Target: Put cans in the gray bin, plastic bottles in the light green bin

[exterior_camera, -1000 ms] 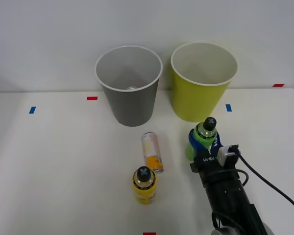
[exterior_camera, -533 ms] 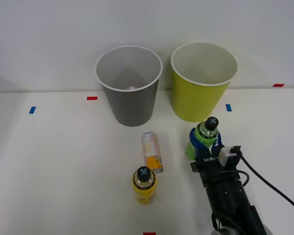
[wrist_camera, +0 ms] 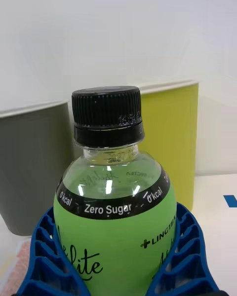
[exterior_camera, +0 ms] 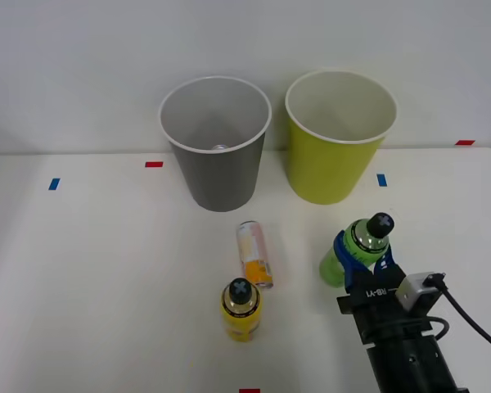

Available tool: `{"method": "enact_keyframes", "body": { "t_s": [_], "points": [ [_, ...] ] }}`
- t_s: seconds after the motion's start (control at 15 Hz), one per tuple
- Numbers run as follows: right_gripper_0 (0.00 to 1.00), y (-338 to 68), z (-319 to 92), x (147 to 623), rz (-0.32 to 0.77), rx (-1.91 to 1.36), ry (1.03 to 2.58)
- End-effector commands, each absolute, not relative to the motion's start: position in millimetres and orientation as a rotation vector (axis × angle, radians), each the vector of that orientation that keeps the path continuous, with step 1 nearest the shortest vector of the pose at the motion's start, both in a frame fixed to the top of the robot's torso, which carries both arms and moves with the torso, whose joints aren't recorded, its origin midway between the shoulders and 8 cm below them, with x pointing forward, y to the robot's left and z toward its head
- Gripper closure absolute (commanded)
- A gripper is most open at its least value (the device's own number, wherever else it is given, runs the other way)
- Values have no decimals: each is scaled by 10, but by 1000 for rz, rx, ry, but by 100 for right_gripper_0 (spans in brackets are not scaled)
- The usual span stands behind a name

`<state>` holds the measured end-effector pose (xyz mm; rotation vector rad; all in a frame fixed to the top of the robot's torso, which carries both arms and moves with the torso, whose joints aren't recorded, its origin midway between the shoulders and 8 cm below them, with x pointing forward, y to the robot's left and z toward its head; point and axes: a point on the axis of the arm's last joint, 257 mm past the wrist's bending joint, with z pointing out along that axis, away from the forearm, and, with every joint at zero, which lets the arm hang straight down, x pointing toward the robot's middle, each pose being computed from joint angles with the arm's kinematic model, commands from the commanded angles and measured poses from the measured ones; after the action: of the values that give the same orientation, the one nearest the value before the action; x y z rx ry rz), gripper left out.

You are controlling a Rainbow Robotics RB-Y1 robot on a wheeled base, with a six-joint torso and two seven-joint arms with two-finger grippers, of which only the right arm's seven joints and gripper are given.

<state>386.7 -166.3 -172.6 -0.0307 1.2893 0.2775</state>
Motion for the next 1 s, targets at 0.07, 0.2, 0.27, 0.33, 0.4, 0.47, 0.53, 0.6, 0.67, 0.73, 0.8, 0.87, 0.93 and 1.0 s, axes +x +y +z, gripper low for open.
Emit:
{"method": "enact_keyframes", "body": {
  "t_s": [0.07,0.2,0.27,0.33,0.4,0.47,0.53,0.6,0.67,0.73,0.8,0.87,0.93,1.0],
  "points": [
    [100,-1648,-1362,3769,348,-17,1301],
    [100,-1593,-1015,3686,462,60,1259],
    [100,-1566,-880,3663,499,78,1235],
    [100,-1549,-739,3641,531,95,1208],
    [100,-1529,-585,3625,555,104,1176],
    [100,-1516,-468,3627,572,109,1149],
    [100,-1507,-351,3654,612,137,1121],
    [100,-1513,-223,3683,636,155,1088],
    [100,-1519,-103,3724,654,168,1056],
    [100,-1520,61,3803,660,162,1025],
    [100,-1525,189,3894,657,149,1018],
    [100,-1535,284,3962,653,139,1011],
    [100,-1524,400,4076,652,119,1015],
    [100,-1536,484,4163,649,110,1021]
  ]
}}
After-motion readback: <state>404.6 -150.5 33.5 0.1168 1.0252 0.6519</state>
